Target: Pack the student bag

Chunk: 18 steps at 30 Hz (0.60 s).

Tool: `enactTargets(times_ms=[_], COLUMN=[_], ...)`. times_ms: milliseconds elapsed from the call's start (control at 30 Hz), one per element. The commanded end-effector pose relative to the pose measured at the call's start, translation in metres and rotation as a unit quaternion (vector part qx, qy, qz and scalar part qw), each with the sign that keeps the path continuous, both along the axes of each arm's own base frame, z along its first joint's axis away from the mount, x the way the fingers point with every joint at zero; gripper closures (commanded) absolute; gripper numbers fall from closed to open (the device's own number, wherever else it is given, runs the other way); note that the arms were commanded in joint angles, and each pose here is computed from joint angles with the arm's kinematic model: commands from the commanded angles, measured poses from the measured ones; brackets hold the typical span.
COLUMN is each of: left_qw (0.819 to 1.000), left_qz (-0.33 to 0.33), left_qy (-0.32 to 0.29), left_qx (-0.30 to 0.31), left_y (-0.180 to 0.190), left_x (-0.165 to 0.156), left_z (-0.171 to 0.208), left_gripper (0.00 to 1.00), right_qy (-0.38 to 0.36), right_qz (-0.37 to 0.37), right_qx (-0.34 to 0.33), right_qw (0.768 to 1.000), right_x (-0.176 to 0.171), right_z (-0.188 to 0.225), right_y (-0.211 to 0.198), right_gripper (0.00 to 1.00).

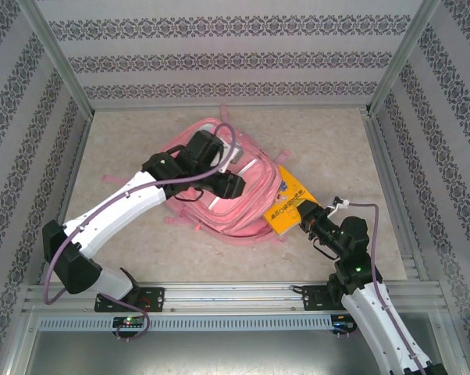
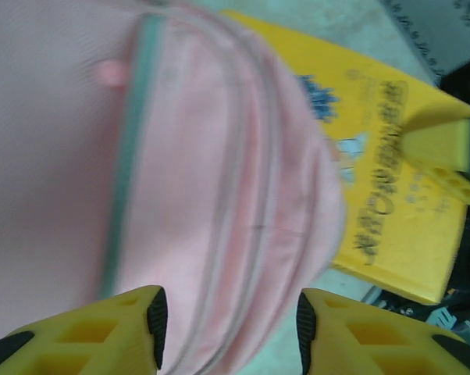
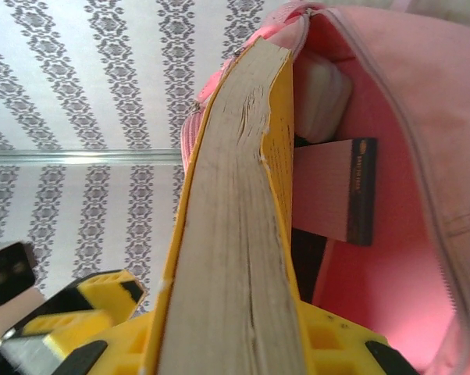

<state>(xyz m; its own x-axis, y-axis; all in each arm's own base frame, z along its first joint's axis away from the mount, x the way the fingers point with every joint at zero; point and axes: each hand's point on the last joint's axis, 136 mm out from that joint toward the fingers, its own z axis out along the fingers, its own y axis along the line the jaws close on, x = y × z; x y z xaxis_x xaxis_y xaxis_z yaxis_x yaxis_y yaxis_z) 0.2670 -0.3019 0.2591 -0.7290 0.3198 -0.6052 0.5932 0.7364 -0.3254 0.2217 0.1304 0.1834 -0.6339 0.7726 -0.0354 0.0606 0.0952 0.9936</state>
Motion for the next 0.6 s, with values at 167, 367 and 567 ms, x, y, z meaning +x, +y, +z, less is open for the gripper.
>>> enactTargets(times_ms=[167,367,567], left_qw=[0.991,0.978,0.975], left_qz=[-0.014,-0.011,-0.016], left_qy=[-0.069,-0.095,-0.089], left_qx=[0.114,0.188,0.205], left_y=[-0.039,-0.057,-0.068], left_x=[-0.019,-0.016,-0.016], left_z=[-0.012,-0.03,-0.046], left_gripper=[0.45,0.42,0.41], right_qy=[-0.118,-0.119,-0.116], right_qz=[0.025,0.023,0.021], right_qx=[0.046,0.042,0.044], right_qw=[0.992,0.992,0.992], right_x=[-0.011,-0.012,-0.012], right_z=[0.075,0.075,0.072], right_y=[0.01,0.012,0.012], right_gripper=[1.0,1.0,1.0])
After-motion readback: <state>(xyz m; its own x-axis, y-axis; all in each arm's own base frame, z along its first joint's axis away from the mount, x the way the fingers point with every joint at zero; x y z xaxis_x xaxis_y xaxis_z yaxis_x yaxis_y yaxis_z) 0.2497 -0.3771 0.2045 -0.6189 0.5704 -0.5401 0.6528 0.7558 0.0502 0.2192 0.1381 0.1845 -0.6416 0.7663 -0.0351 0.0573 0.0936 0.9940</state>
